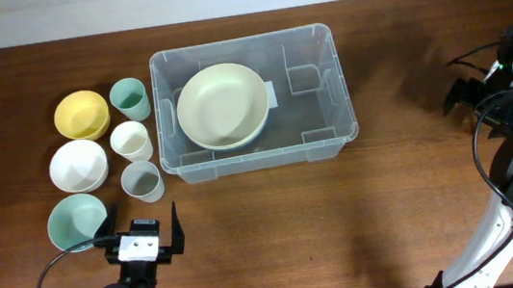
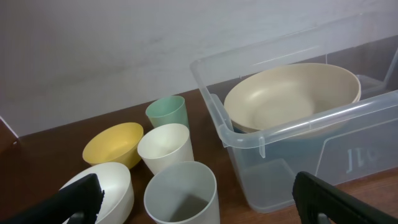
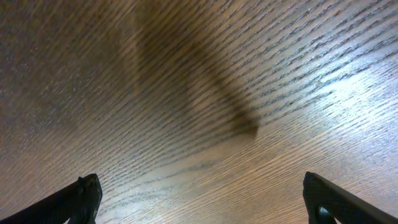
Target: Pack container
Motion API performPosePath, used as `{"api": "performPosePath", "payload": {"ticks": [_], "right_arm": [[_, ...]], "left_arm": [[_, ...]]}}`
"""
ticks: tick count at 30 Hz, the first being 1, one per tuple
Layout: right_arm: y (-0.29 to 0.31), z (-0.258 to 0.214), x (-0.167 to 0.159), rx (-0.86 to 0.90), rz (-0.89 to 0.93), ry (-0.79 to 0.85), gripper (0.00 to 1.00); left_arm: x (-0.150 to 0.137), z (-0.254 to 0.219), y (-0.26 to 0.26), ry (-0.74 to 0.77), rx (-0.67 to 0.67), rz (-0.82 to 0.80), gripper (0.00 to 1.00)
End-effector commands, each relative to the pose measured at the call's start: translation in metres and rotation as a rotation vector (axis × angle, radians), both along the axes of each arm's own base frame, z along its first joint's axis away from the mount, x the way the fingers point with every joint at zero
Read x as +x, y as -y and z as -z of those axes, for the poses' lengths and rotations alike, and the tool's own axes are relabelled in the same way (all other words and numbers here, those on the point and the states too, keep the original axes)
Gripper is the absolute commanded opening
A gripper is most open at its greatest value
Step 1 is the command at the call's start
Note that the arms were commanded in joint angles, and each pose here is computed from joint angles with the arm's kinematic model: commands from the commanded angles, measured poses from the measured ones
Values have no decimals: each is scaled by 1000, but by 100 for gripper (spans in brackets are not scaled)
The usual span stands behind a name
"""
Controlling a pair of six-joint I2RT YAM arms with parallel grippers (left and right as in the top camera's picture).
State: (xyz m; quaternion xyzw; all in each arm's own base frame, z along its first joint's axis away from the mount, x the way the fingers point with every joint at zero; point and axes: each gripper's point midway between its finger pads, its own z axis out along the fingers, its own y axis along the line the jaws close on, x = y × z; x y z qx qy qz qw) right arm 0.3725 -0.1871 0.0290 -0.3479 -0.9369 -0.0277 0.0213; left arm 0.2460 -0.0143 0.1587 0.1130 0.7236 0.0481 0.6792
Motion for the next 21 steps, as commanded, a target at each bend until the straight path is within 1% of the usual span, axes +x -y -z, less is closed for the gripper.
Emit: {"api": "performPosePath", "payload": {"ticks": [1, 18, 21], "right_arm": [[3, -5, -1, -7, -1, 10, 99], [3, -5, -1, -6, -1, 10, 99], [3, -5, -1, -7, 0, 10, 99]], "left_arm": [[0, 3, -2, -9, 5, -7, 100], [0, 2, -1, -6, 5, -6, 100], [-1, 1, 8, -5, -27, 49, 100]]}}
